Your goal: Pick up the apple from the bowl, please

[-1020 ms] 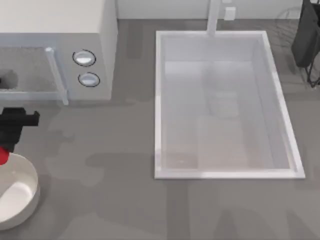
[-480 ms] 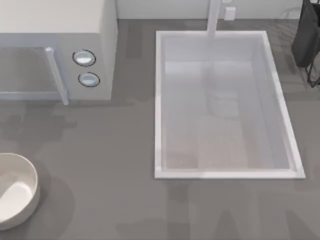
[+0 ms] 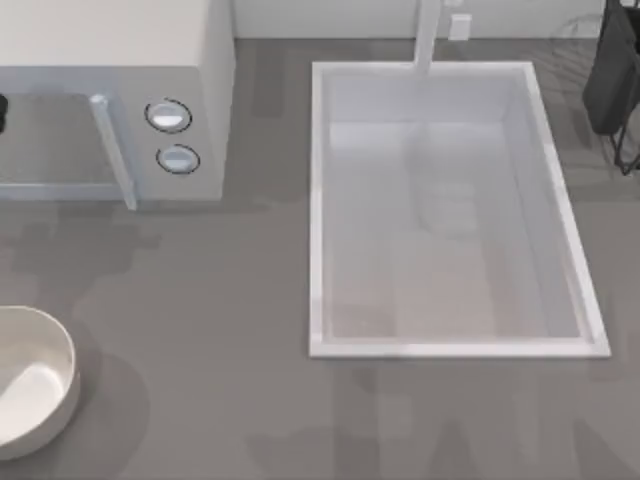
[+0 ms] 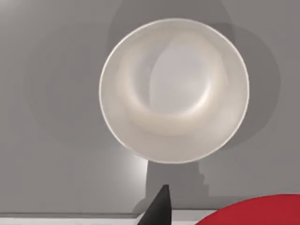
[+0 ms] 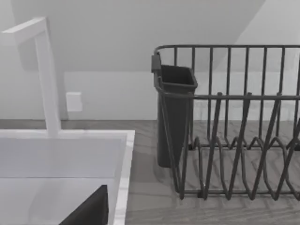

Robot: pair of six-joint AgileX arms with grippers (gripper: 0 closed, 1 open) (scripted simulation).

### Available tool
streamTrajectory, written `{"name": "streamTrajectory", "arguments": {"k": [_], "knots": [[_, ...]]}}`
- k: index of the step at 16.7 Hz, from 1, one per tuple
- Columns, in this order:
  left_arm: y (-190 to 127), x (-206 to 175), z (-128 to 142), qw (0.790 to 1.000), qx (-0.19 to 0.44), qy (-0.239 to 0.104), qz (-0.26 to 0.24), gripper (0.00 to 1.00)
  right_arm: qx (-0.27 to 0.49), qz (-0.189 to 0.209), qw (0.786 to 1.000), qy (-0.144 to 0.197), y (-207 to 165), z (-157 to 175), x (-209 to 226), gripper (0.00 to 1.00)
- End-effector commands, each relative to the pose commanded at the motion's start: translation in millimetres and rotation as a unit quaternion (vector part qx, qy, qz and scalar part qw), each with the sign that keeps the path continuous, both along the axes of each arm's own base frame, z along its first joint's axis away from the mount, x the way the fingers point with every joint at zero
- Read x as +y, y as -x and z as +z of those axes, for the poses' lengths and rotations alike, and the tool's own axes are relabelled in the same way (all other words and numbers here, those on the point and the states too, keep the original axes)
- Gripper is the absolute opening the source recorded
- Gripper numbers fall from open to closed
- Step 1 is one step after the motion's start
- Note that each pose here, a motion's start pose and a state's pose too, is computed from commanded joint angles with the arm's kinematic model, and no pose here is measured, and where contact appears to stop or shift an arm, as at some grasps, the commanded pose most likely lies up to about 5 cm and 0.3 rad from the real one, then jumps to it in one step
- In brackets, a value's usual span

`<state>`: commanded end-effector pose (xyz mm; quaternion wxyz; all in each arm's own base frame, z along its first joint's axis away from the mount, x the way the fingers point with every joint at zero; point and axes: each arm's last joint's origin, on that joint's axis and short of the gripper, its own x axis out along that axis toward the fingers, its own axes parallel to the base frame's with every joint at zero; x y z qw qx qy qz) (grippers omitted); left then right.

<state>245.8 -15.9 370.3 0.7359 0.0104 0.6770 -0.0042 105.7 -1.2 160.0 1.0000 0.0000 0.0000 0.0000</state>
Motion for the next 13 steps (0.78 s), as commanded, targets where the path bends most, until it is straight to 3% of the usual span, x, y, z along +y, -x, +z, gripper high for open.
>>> {"name": "streamTrajectory", "arguments": {"k": [4,8,13], "knots": [[-50.9,-40.2,-14.5,1.0,0.011,0.005,0.0,0.0,0.0,0.0,1.0,0.0,0.0,0.0,0.0,1.0],[-111.5,-112.1,-65.9,0.999,0.045,0.001,0.0,0.0,0.0,0.0,1.0,0.0,0.0,0.0,0.0,1.0],[-131.8,-176.0,-100.6,0.999,0.042,0.004,0.0,0.0,0.0,0.0,1.0,0.0,0.0,0.0,0.0,1.0]]}}
